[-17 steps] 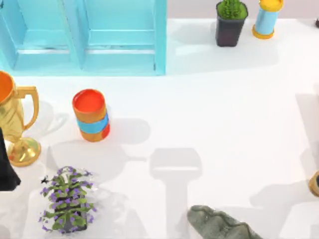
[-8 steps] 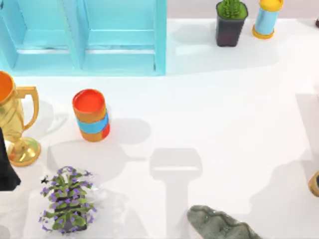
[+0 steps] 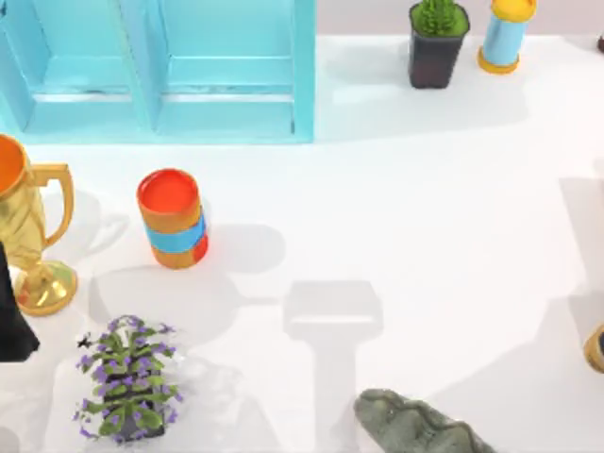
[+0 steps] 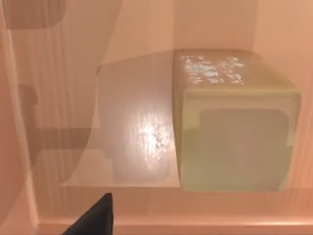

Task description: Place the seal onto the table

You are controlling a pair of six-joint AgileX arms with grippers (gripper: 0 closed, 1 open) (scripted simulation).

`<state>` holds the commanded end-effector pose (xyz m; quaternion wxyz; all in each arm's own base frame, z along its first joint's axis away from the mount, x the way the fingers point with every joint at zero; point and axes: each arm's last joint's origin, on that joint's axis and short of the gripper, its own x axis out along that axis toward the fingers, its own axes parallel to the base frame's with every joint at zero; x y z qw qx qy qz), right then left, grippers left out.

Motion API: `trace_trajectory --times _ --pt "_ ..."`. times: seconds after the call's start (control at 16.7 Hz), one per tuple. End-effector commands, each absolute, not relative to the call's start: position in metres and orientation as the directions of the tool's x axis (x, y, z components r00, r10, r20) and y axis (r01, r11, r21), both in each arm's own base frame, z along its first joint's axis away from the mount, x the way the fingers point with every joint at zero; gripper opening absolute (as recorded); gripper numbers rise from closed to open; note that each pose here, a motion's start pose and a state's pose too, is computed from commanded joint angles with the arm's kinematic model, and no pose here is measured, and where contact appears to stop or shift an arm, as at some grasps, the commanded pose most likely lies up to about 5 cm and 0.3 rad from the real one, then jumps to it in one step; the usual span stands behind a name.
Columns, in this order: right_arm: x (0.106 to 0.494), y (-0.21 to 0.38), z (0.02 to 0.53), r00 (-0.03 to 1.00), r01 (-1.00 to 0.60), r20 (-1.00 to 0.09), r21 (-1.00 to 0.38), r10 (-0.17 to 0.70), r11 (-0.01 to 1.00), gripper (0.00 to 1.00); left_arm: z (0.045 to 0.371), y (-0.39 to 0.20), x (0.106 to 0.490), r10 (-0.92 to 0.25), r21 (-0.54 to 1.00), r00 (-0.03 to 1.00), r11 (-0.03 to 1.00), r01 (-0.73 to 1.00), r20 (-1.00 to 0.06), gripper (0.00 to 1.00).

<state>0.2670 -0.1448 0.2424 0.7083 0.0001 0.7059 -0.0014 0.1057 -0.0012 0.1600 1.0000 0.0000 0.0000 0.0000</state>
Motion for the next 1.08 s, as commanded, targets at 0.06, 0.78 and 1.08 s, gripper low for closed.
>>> trace_trajectory --times 0.06,0.78,1.08 --pt "0.267 -0.145 0.241 0.003 0.003 -1.0 -0.001 -0.001 1.0 1.0 0.16 -0.001 0.106 0.0 0.0 1.0 1.0 0.0 0.0 1.0" --pt "0.267 -0.146 0.142 0.001 0.006 -1.0 0.0 0.0 1.0 1.0 0.16 -0.001 0.106 0.0 0.0 1.0 1.0 0.0 0.0 1.0" --pt "0.267 -0.146 0.142 0.001 0.006 -1.0 0.0 0.0 1.0 0.85 0.16 -0.001 0.106 0.0 0.0 1.0 1.0 0.0 0.0 1.0"
